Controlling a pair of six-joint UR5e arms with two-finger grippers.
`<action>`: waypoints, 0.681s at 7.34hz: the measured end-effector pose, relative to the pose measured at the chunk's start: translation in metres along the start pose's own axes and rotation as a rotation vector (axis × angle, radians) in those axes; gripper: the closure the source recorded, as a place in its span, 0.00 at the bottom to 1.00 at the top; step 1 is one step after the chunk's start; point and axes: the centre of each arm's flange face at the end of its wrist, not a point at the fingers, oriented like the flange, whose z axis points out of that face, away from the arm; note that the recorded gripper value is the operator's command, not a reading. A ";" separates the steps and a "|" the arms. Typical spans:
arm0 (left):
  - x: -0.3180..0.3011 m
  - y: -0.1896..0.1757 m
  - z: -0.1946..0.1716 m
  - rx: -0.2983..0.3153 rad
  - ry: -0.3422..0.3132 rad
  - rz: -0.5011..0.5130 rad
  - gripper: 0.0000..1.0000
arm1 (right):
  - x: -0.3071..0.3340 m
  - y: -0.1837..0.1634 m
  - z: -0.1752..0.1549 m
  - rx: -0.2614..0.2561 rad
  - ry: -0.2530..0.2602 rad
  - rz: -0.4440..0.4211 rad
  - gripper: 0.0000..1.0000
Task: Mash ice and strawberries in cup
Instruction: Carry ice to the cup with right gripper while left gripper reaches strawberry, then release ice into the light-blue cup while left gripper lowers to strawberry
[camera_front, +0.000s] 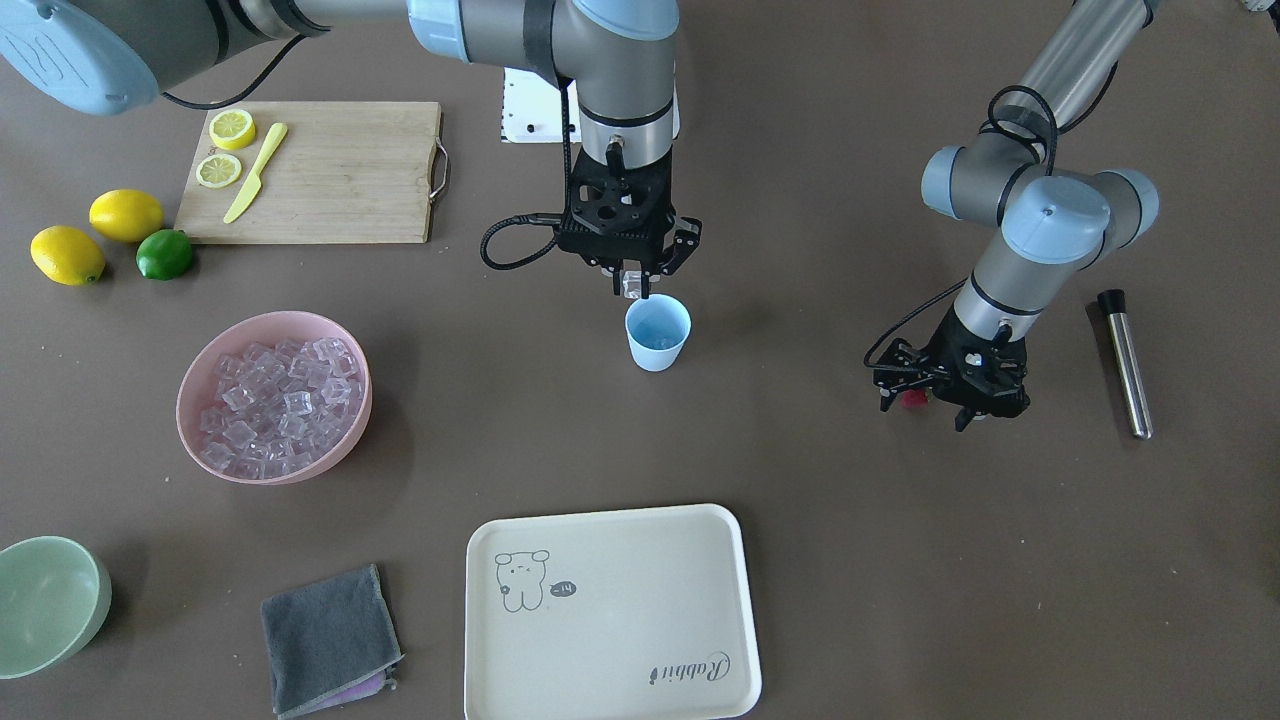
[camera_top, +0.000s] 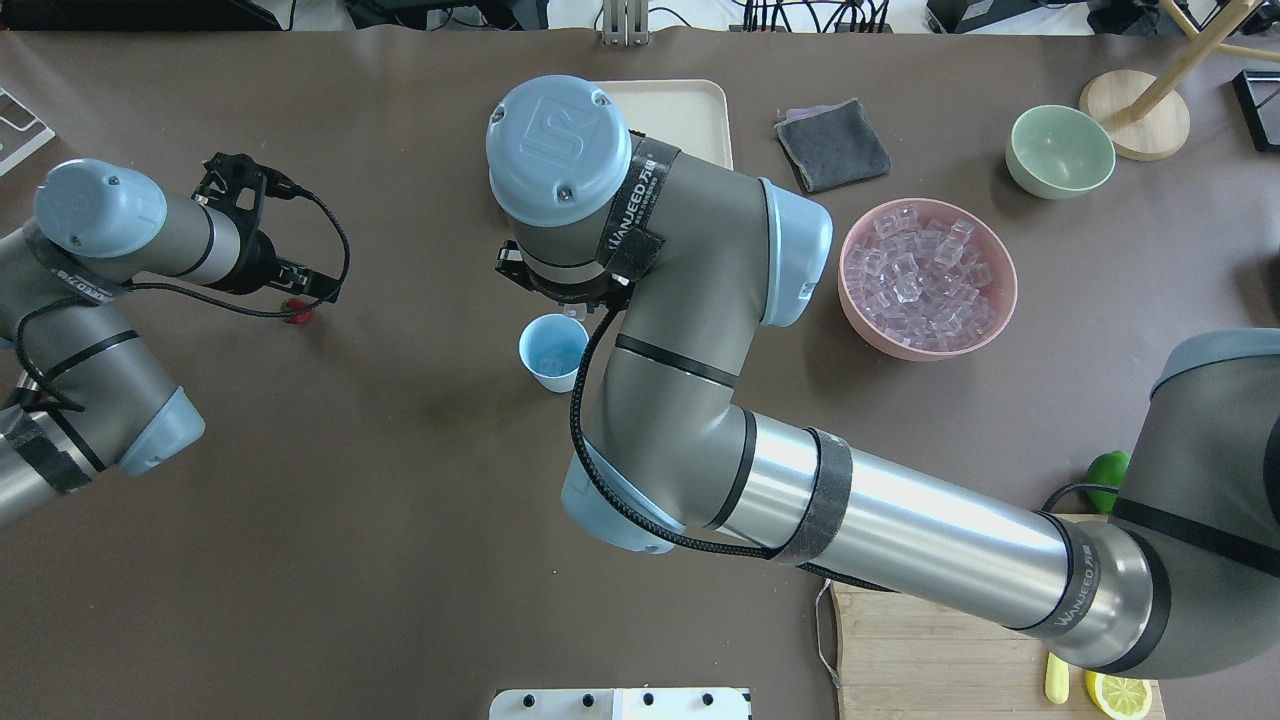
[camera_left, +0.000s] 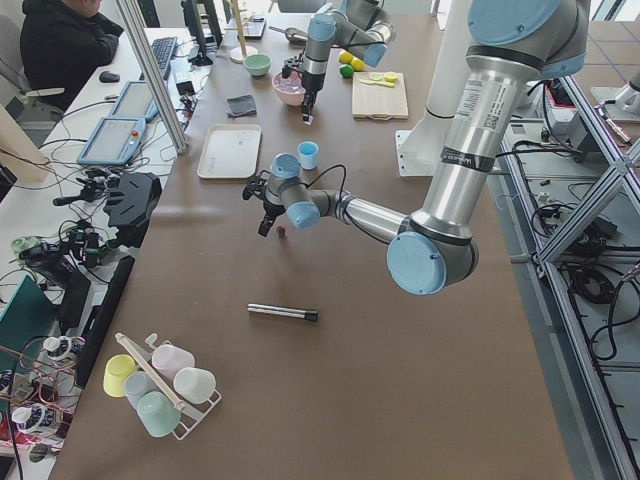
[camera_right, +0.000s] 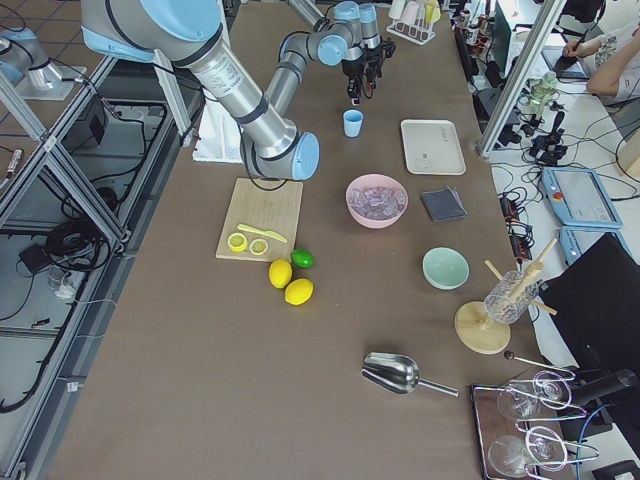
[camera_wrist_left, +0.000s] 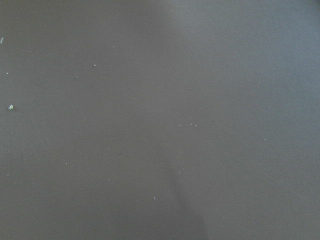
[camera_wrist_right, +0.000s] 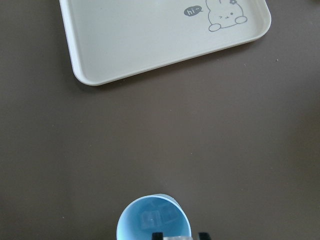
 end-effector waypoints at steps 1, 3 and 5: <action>0.001 0.001 0.001 -0.002 0.001 0.001 0.02 | -0.001 -0.002 0.007 0.006 0.000 0.000 0.87; 0.001 0.001 0.001 0.000 0.003 0.004 0.02 | -0.009 -0.004 0.016 0.015 0.011 0.000 0.86; 0.001 0.001 0.004 -0.002 0.002 0.006 0.02 | -0.017 -0.003 0.029 0.023 0.008 -0.001 0.84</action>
